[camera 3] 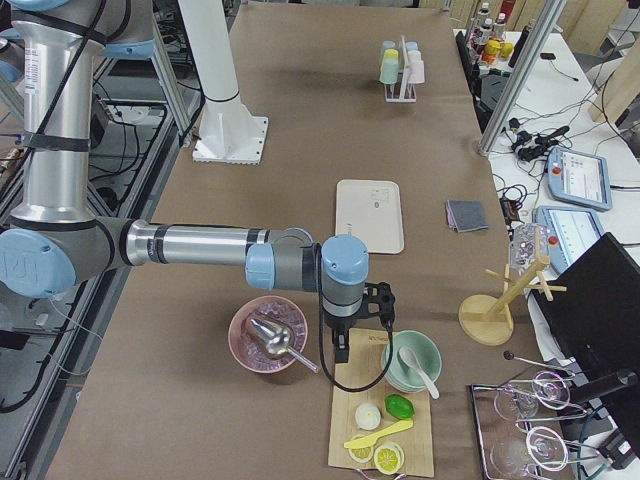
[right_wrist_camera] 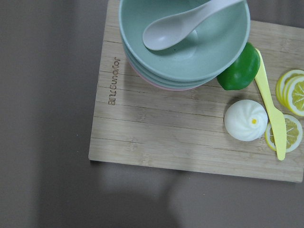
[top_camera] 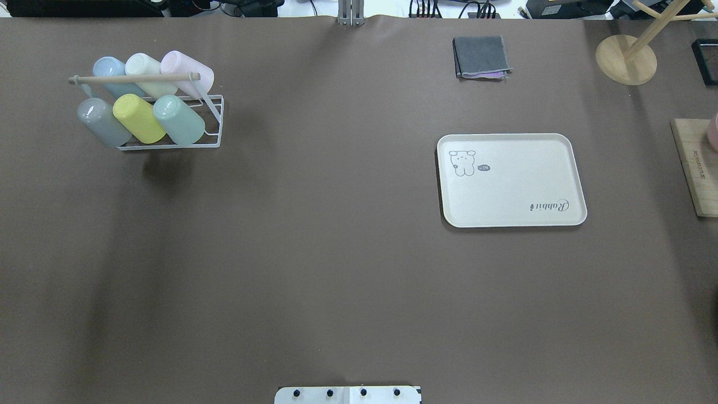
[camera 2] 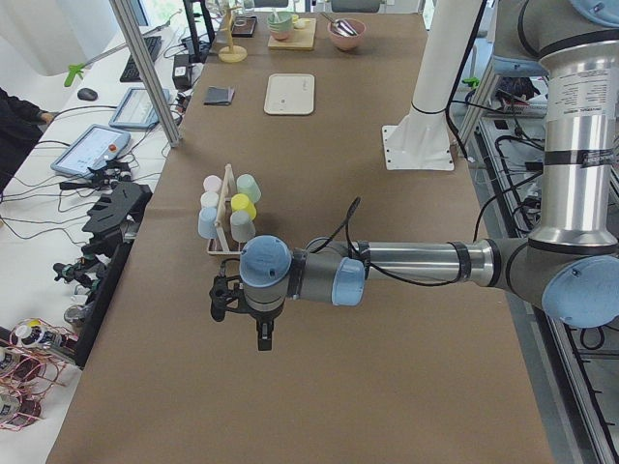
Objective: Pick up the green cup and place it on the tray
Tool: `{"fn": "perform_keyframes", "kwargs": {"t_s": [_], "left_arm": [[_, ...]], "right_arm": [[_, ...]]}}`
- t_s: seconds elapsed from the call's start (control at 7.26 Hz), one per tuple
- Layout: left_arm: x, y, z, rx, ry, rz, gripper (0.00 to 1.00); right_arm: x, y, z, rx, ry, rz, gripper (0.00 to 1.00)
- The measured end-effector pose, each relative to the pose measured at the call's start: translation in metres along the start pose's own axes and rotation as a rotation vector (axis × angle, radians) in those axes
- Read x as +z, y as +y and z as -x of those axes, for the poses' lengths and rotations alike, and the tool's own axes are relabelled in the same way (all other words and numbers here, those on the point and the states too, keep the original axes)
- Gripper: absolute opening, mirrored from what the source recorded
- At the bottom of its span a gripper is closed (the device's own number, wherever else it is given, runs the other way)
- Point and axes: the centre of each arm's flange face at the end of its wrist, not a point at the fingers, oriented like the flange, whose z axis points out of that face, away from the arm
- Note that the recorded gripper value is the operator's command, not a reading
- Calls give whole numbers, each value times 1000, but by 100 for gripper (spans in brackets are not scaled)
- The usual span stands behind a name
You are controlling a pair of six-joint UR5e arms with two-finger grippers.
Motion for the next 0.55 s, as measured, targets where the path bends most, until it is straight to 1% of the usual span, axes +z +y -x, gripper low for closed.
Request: {"fn": "perform_keyframes", "kwargs": {"t_s": [0.55], "left_arm": [[-3,-2,-3,2,-3,-5,98]], "right_arm": [[2,5,-1,5,0,5,100]]}}
